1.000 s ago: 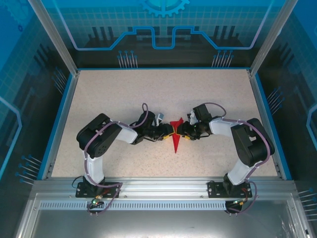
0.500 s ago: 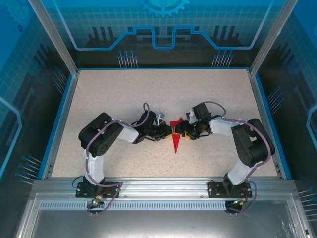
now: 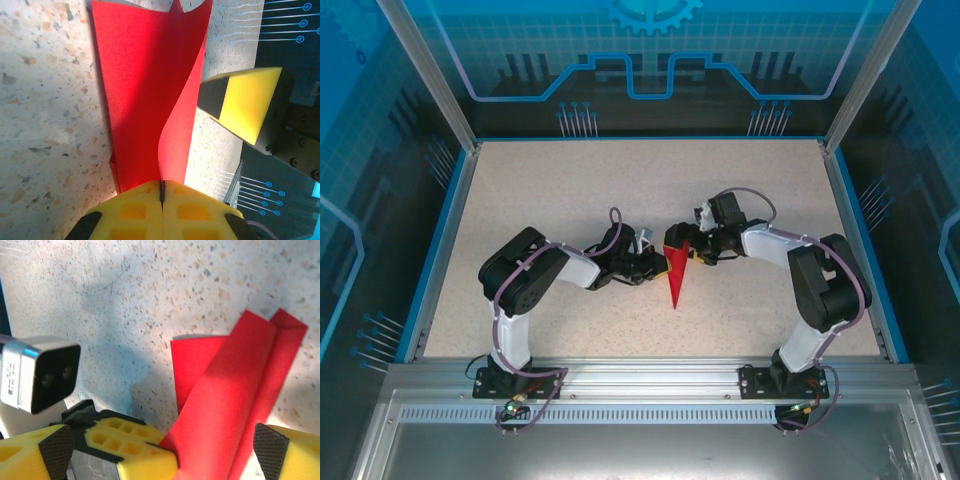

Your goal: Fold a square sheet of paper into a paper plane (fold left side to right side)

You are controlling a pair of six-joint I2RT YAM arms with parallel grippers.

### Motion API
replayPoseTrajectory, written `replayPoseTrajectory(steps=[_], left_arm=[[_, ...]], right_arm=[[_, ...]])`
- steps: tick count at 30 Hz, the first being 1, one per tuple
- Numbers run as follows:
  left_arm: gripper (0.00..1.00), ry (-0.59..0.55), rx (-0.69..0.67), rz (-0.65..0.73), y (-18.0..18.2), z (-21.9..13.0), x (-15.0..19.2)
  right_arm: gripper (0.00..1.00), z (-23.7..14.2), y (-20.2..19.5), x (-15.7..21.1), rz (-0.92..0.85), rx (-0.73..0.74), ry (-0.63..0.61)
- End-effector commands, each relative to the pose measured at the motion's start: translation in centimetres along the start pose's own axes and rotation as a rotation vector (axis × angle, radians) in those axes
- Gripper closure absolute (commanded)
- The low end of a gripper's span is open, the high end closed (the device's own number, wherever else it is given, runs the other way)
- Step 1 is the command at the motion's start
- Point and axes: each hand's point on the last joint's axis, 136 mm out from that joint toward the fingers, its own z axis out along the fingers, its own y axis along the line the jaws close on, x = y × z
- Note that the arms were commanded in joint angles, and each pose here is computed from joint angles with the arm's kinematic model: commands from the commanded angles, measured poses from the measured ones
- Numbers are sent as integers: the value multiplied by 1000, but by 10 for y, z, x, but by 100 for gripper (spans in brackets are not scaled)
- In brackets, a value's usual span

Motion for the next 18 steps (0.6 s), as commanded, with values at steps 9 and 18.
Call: replayPoseTrajectory(steps=[9, 18], left_arm=[[97, -10, -8, 22, -1, -2, -4], [97, -5, -23, 30, 2, 0, -5]], right_arm=[[3, 11, -11, -14, 26, 59, 18], [3, 20, -17, -10, 33, 67, 51]])
